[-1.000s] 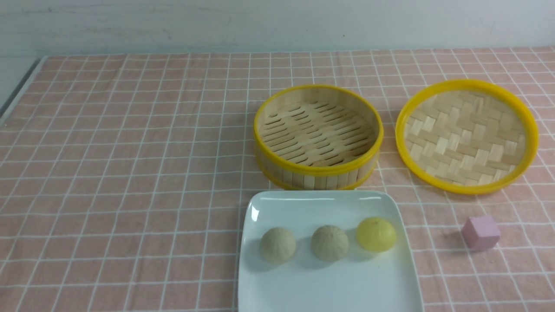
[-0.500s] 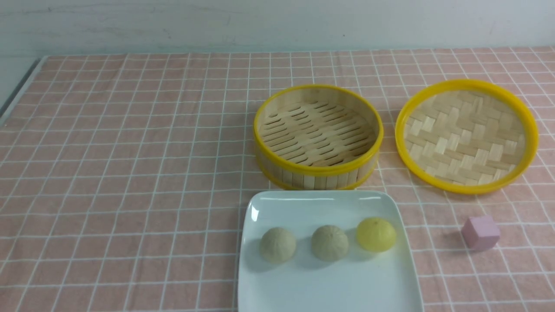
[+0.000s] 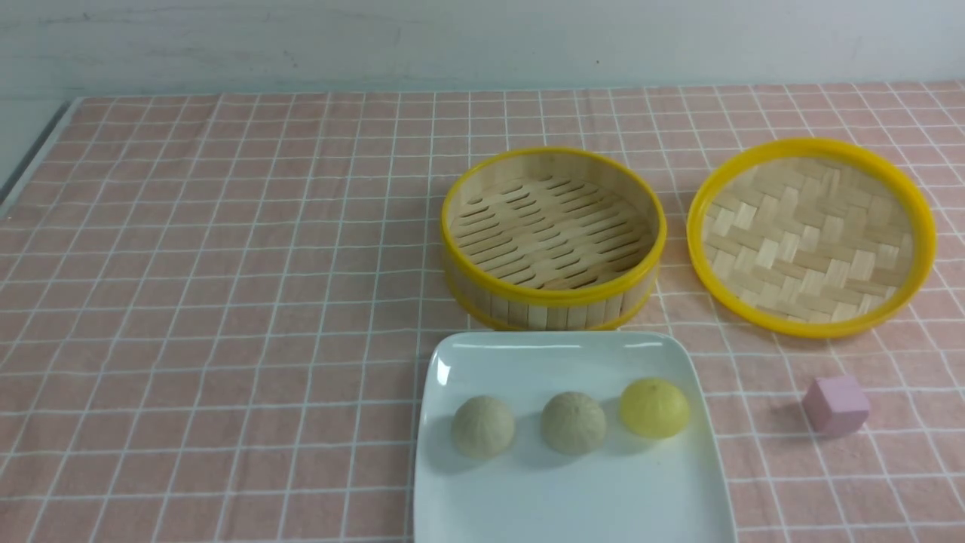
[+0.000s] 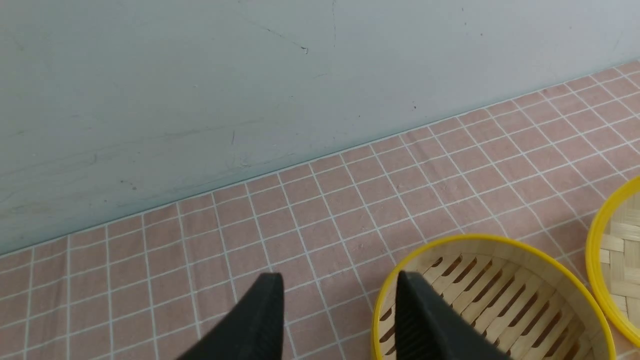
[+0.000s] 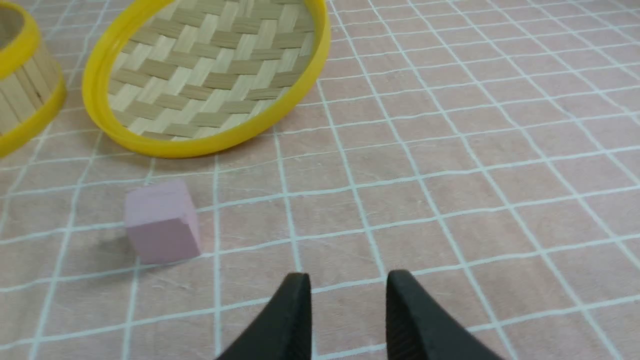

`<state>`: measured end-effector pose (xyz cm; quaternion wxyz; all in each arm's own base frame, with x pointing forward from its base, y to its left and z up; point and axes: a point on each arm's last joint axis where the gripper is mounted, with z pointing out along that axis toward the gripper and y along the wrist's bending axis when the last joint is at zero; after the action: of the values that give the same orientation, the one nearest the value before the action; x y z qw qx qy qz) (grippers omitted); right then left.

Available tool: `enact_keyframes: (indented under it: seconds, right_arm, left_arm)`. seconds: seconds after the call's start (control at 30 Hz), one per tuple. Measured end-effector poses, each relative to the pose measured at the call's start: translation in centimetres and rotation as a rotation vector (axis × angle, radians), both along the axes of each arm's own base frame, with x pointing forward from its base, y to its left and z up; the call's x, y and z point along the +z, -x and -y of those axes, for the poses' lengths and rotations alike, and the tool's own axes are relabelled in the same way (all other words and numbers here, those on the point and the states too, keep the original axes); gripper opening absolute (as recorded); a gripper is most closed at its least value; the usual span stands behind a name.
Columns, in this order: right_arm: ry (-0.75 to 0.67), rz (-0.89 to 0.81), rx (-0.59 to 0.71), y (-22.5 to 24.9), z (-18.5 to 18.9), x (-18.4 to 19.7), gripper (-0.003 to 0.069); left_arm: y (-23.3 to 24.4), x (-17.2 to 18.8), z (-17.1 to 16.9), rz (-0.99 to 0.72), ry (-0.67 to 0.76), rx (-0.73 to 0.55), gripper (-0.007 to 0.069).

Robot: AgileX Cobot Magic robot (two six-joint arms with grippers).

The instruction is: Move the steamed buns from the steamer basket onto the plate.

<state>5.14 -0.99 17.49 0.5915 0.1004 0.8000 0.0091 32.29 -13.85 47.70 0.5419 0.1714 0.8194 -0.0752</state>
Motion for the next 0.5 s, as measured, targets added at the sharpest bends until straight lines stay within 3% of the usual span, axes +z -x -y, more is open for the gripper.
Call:
enact_keyframes:
  seconds: [0.13,0.5]
  right_arm:
    - [-0.066,0.003,0.007,-0.01,-0.24,-0.03,0.0239]
    - [-0.031,0.003,0.004,-0.01,-0.12,0.00,0.0239]
  left_arm:
    - [0.02,-0.01,0.05,-0.004,0.008,-0.003,0.0327]
    - [0.09,-0.03,0.21,-0.015,0.031,-0.013,0.0327]
